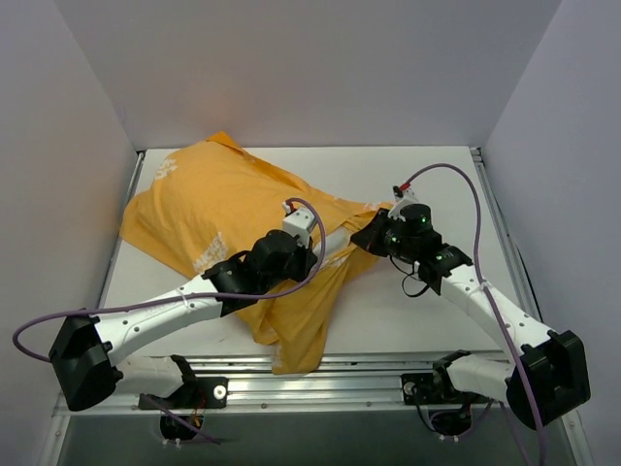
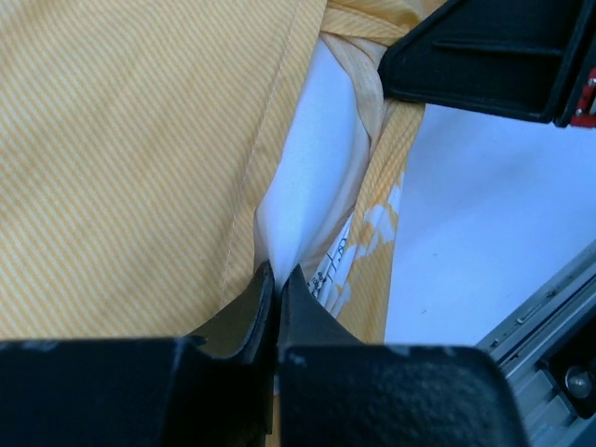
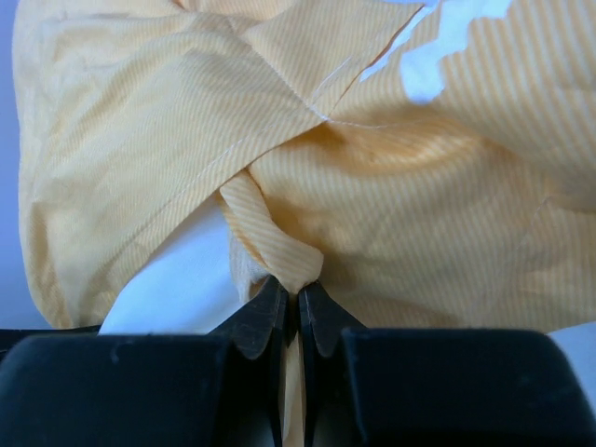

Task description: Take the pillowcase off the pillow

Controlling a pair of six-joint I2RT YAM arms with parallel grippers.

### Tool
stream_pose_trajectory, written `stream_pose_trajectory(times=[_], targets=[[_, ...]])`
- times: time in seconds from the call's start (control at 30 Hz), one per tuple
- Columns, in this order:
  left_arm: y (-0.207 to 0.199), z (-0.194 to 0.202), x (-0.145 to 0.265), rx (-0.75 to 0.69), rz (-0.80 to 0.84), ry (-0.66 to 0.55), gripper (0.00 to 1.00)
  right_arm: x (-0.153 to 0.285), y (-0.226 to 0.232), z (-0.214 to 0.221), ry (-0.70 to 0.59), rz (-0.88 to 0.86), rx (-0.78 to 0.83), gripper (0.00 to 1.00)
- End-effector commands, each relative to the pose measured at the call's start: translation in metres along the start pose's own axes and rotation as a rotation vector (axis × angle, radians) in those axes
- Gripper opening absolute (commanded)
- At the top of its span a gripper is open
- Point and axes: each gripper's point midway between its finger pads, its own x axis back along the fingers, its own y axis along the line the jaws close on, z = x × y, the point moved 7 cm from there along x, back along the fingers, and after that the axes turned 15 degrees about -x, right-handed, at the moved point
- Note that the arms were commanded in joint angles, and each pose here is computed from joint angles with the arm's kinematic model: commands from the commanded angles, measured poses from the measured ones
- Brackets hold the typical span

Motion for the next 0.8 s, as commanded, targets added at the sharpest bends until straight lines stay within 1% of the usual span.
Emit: stream_pose_trajectory(times=[0.0,0.03,0.07,0.13,0.27,0.33,0.4,0.47,0.53,0.57,0.6,0.67,0.7,0.77], targets=[[0.026,0.059,0.04,-0.077,-0.061,0.256,0.02,0.02,-0.055,-0.09,-0.452,0.417,-0.017,0.0],[0.028,0.063,0.045,-0.055,-0.073,0.247,0.02,0.022,-0.055,-0.098,-0.481,0.441,-0.025,0.0],[0.03,0.064,0.048,-0.044,-0.083,0.24,0.02,0.023,-0.064,-0.1,-0.477,0.485,-0.04,0.0],[0.039,0.065,0.056,-0.007,-0.12,0.223,0.02,0.024,-0.07,-0.105,-0.495,0.516,-0.06,0.0],[0.053,0.063,0.071,0.059,-0.157,0.178,0.02,0.026,-0.099,-0.101,-0.479,0.641,-0.085,0.0],[0.057,0.058,0.08,0.091,-0.169,0.134,0.02,0.029,-0.111,-0.1,-0.479,0.677,-0.101,0.0],[0.061,0.055,0.084,0.112,-0.182,0.105,0.02,0.027,-0.12,-0.094,-0.451,0.687,-0.109,0.0],[0.063,0.048,0.087,0.145,-0.191,0.055,0.02,0.023,-0.124,-0.088,-0.433,0.673,-0.119,0.0],[0.063,0.042,0.087,0.172,-0.193,0.018,0.02,0.02,-0.134,-0.072,-0.374,0.668,-0.132,0.0],[0.063,0.035,0.085,0.184,-0.188,-0.02,0.02,0.015,-0.133,-0.071,-0.384,0.631,-0.137,0.0],[0.062,0.03,0.084,0.197,-0.188,-0.039,0.02,0.013,-0.139,-0.059,-0.339,0.617,-0.148,0.0],[0.061,0.022,0.077,0.205,-0.179,-0.072,0.02,0.007,-0.139,-0.051,-0.311,0.563,-0.153,0.0],[0.06,0.019,0.071,0.199,-0.176,-0.067,0.02,0.004,-0.14,-0.042,-0.264,0.531,-0.155,0.0],[0.056,0.014,0.062,0.193,-0.155,-0.068,0.02,0.002,-0.132,-0.038,-0.244,0.463,-0.14,0.0]])
